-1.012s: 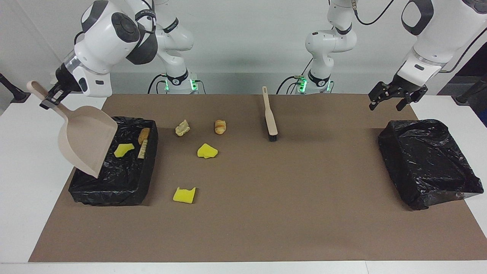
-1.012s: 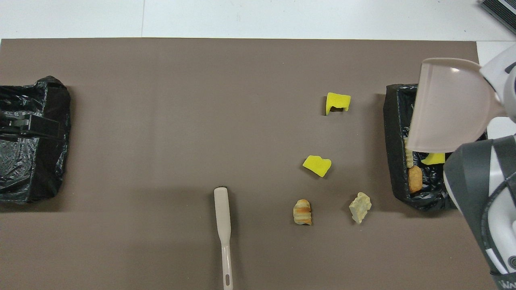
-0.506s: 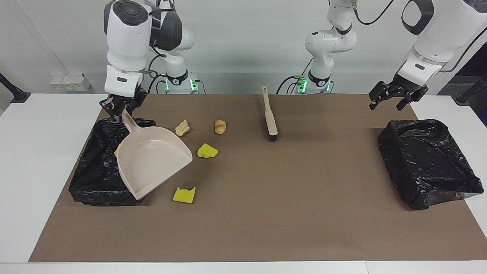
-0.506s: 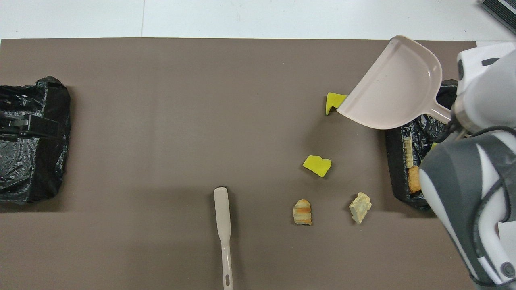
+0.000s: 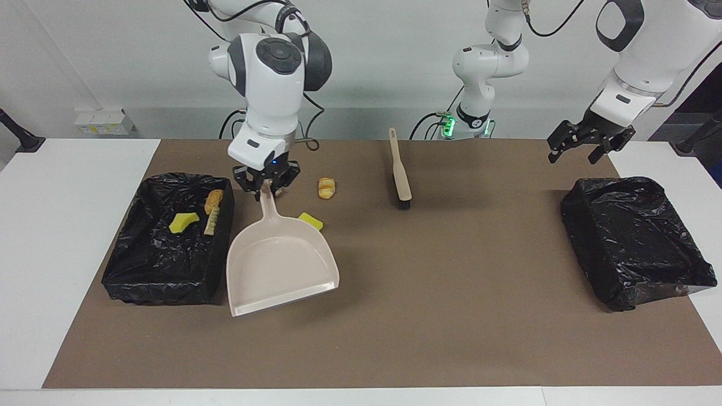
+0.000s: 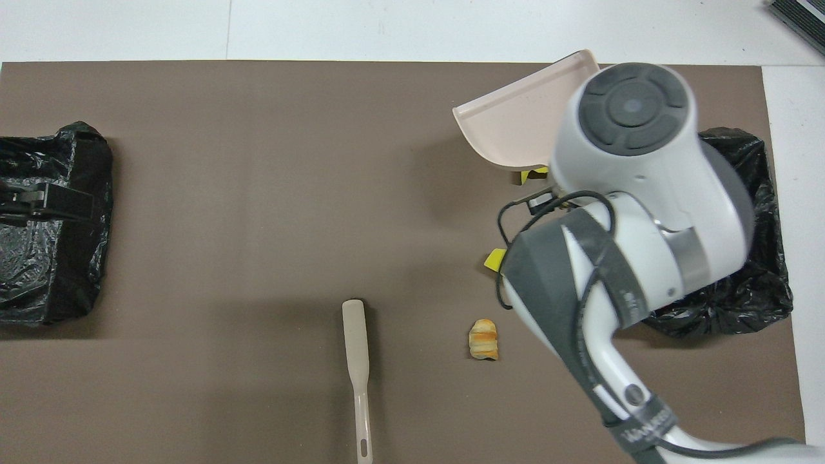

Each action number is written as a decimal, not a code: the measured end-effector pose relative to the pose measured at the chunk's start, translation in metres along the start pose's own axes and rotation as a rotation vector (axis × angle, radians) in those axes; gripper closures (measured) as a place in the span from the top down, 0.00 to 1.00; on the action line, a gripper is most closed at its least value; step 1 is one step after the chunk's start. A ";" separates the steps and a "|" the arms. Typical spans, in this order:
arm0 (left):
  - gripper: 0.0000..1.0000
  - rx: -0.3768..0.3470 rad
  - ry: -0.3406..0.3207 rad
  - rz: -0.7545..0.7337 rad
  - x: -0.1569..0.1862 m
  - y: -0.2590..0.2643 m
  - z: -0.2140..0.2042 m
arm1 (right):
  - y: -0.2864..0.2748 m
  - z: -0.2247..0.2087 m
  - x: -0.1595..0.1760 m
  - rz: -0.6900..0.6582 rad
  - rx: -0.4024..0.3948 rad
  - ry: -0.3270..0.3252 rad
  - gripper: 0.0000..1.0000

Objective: Sweep and dump trash in bin

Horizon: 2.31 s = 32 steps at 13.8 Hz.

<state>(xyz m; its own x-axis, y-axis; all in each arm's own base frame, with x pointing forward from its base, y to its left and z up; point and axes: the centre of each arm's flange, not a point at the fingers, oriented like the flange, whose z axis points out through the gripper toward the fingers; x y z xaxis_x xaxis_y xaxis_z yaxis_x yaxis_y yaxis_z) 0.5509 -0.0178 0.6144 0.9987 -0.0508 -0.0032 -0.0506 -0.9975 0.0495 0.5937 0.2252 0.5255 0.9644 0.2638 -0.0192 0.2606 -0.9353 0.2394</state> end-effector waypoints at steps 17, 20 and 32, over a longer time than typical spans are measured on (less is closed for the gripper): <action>1.00 0.000 -0.005 0.000 0.000 0.000 0.002 | -0.269 0.061 0.042 0.285 0.266 -0.007 0.32; 1.00 0.000 -0.011 0.000 -0.001 0.000 0.005 | -0.275 0.073 0.041 0.261 0.282 -0.012 0.32; 1.00 -0.011 -0.008 0.012 0.003 0.008 0.015 | -0.279 0.096 0.038 0.241 0.272 -0.034 0.48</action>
<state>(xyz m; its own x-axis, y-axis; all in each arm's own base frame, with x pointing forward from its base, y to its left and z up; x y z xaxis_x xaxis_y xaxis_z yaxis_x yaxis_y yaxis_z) 0.5538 -0.0265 0.5997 0.9979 -0.0633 -0.0107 -0.0626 -0.9962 0.0607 0.5618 0.4732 0.3647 0.9993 0.0242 -0.0272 0.0235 -0.9994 -0.0260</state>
